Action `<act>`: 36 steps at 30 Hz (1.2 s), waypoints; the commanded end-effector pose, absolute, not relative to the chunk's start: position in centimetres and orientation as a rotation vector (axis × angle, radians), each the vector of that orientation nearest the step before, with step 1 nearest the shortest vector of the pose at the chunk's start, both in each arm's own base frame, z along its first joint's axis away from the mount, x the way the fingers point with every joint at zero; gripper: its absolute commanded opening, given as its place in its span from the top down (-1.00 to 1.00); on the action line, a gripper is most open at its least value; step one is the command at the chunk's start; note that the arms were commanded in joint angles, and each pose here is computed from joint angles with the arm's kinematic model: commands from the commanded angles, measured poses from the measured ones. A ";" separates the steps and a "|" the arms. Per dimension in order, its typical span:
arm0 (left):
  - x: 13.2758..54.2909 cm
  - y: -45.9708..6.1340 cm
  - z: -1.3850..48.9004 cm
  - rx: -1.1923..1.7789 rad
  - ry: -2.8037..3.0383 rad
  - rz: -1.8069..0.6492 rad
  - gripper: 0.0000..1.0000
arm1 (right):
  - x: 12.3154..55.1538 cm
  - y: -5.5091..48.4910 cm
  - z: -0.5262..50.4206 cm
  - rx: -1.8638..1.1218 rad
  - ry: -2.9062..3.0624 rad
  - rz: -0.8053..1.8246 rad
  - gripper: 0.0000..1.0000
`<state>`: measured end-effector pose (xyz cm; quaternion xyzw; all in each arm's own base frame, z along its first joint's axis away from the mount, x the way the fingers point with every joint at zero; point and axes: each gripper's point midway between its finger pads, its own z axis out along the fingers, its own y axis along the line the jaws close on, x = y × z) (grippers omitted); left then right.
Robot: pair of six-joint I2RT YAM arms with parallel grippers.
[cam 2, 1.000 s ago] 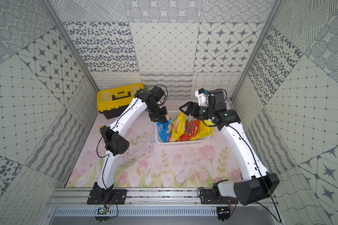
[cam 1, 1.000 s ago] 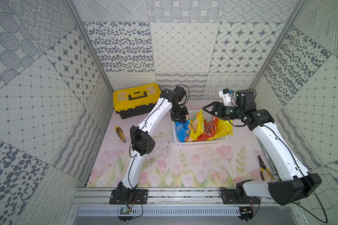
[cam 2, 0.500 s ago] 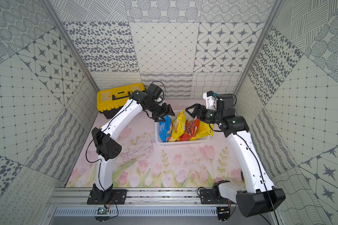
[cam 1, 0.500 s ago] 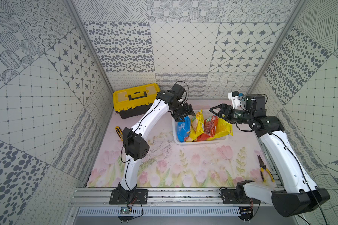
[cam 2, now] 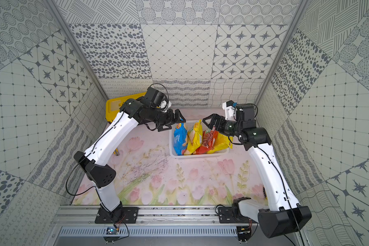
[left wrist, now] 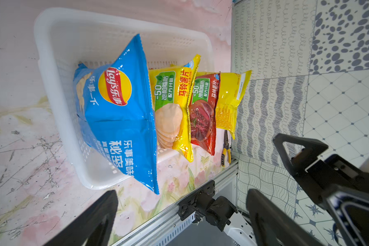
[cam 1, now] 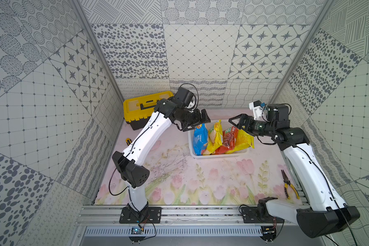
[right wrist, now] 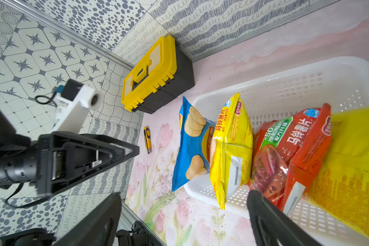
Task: Put the potato chips into the basket
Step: Place the potato chip in the basket, then reset both arms
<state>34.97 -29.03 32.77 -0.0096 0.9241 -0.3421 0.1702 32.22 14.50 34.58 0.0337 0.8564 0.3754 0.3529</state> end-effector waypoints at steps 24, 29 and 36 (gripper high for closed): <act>37.7 -5.1 26.1 -0.289 2.054 -0.205 -0.99 | 39.5 -4.9 30.0 0.437 1.844 -0.053 -0.94; 36.7 0.1 18.8 -0.340 2.025 0.058 -0.99 | 39.3 -8.1 27.2 0.442 1.799 -0.260 -0.94; 37.0 3.4 13.8 -0.372 2.012 0.189 -0.99 | 39.6 -7.8 21.2 0.373 1.862 -0.293 -0.94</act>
